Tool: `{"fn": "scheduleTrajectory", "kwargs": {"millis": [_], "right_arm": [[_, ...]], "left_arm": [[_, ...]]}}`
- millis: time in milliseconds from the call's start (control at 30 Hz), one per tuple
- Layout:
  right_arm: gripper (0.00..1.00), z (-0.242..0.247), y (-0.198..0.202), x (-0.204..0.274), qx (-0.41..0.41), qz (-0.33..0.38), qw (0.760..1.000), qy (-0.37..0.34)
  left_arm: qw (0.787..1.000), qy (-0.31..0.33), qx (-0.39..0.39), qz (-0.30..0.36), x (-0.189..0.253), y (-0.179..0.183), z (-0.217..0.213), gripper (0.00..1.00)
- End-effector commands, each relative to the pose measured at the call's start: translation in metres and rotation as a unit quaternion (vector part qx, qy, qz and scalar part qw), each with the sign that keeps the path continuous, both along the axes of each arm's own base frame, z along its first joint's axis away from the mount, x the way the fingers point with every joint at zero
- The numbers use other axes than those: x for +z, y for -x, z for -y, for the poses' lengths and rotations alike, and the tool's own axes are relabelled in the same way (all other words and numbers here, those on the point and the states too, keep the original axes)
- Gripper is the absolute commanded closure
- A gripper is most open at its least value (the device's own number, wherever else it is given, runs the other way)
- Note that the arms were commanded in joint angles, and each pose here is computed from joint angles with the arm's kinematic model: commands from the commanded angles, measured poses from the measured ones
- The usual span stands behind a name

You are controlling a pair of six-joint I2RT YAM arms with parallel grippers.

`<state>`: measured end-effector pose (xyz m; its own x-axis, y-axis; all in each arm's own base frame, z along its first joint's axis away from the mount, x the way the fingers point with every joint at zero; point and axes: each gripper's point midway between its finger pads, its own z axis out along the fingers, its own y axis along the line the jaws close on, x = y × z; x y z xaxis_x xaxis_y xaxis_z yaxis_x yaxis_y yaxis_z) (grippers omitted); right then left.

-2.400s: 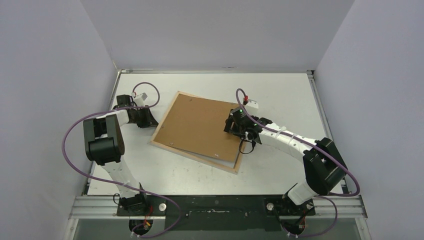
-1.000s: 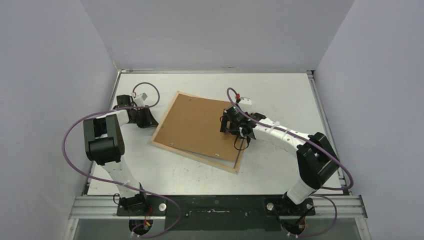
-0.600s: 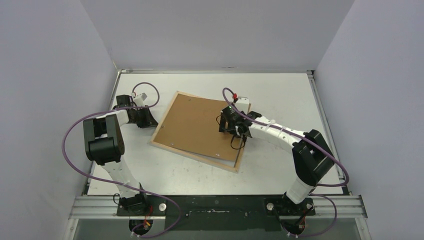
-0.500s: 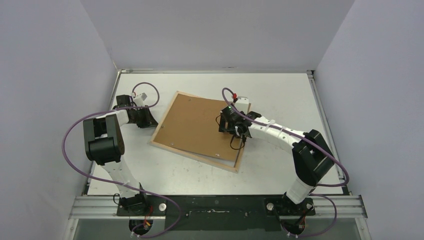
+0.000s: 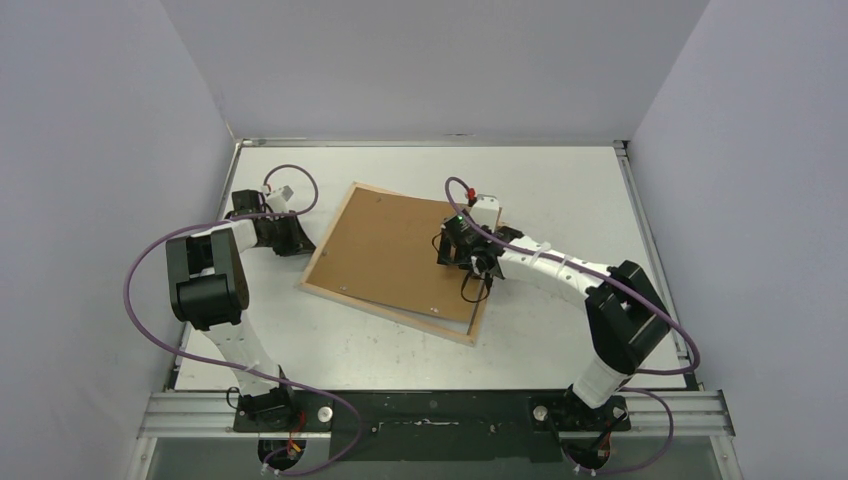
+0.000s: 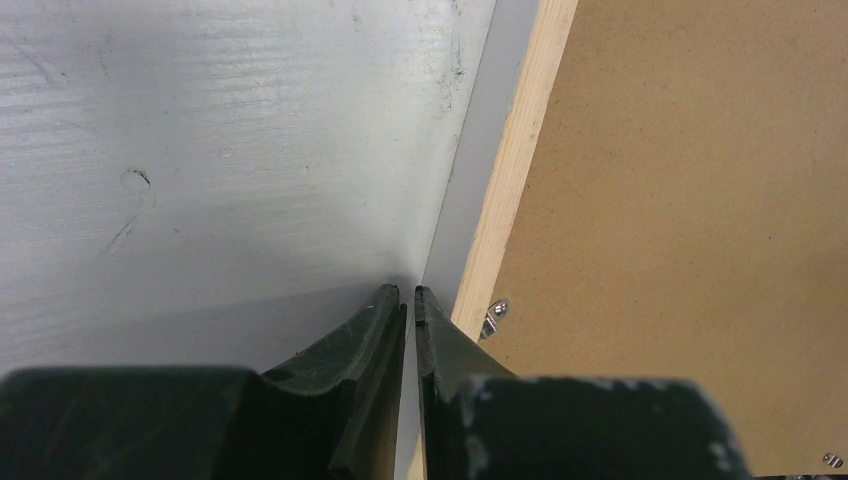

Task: Put the photo into the frame
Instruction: Place the photo frame item in the photo frame.

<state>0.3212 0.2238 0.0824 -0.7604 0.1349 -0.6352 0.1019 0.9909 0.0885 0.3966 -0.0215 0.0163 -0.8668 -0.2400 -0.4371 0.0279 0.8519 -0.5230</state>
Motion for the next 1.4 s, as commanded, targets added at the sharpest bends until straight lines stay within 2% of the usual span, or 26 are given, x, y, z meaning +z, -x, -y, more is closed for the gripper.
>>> {"fn": "scheduleTrajectory", "kwargs": {"millis": [0,233,400,600,733,833,967,1000,1167,1367], "right_arm": [[0.1,-0.025,-0.005,0.032,0.016,0.052,0.997,-0.059],[0.1,-0.034,-0.006,0.039,0.031,0.05,0.988,-0.145],[0.1,-0.036,-0.005,0.036,0.037,0.04,0.988,-0.148],[0.1,-0.031,-0.005,0.035,0.031,0.037,0.988,-0.146],[0.1,-0.03,-0.005,0.037,0.028,0.04,0.988,-0.149],[0.1,-0.029,-0.005,0.035,0.027,0.039,0.988,-0.148],[0.1,-0.031,-0.004,0.03,0.03,0.031,0.988,-0.149],[0.1,-0.031,-0.003,0.028,0.03,0.028,0.988,-0.149],[0.1,-0.032,-0.002,0.028,0.029,0.023,0.988,-0.15],[0.1,-0.036,-0.002,0.032,0.029,0.018,0.986,-0.162]], "left_arm": [[0.998,0.038,-0.014,-0.047,-0.008,0.02,0.017,0.9],[0.998,0.041,-0.01,-0.04,0.003,0.016,0.012,0.9],[0.999,0.04,-0.01,-0.022,0.023,0.01,0.005,0.88],[0.998,0.003,-0.038,0.046,0.084,-0.01,-0.01,0.74],[0.992,-0.027,-0.08,0.097,0.126,-0.014,-0.008,0.59],[0.986,-0.044,-0.117,0.107,0.136,-0.006,-0.002,0.52],[0.975,-0.046,-0.182,0.119,0.136,0.014,0.02,0.5],[0.969,-0.043,-0.209,0.125,0.137,0.022,0.03,0.5],[0.909,-0.066,-0.36,0.202,0.144,0.066,0.081,0.5],[0.789,-0.155,-0.475,0.357,0.164,0.089,0.115,0.48]]}}
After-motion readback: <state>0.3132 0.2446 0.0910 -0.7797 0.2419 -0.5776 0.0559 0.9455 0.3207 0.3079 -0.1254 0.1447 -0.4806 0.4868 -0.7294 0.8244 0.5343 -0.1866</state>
